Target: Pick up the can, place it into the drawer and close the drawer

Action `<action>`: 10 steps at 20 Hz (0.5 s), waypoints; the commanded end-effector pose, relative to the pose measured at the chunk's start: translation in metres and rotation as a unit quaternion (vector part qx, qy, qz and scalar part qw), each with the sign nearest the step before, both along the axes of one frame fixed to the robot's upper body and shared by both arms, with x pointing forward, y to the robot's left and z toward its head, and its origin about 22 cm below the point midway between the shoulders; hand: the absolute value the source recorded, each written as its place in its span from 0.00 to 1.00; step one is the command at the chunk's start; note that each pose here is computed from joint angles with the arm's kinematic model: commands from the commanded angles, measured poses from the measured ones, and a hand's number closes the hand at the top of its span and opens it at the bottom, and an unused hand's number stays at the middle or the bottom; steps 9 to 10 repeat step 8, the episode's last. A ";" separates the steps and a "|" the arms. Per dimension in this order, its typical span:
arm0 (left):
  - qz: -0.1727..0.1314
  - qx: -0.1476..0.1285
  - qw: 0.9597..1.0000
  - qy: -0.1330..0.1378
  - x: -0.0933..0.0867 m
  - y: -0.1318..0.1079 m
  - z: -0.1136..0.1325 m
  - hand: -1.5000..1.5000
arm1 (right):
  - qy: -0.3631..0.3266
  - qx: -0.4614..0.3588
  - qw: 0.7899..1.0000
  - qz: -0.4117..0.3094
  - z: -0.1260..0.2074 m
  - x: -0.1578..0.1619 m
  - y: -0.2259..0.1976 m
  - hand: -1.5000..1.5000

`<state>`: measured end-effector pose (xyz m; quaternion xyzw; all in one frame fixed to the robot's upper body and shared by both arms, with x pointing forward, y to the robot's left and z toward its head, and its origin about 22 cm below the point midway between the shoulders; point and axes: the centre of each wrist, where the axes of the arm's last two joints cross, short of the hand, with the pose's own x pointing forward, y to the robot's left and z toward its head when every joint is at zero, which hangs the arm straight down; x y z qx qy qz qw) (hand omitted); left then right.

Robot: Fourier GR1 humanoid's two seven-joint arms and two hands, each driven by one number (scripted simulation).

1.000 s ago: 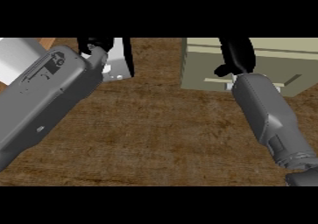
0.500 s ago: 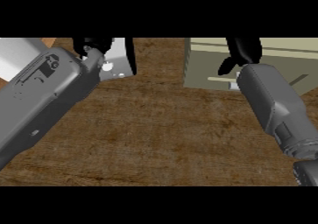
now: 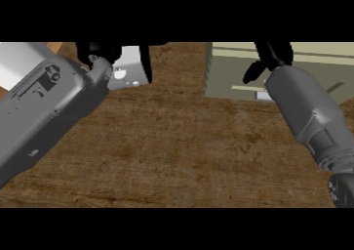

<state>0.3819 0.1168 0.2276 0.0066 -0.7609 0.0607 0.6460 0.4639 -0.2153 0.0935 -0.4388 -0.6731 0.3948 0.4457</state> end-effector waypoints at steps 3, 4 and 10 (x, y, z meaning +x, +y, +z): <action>0.001 0.009 1.000 0.002 -0.004 0.006 -0.008 0.00 | -0.005 0.230 0.973 0.022 0.027 0.009 0.034 0.00; 0.006 -0.002 1.000 0.002 -0.002 0.006 0.003 0.00 | -0.016 0.239 0.970 0.037 0.034 0.011 0.018 0.00; -0.001 0.002 1.000 0.007 -0.010 0.006 -0.007 0.00 | -0.010 0.267 0.963 0.044 0.038 0.012 0.013 0.00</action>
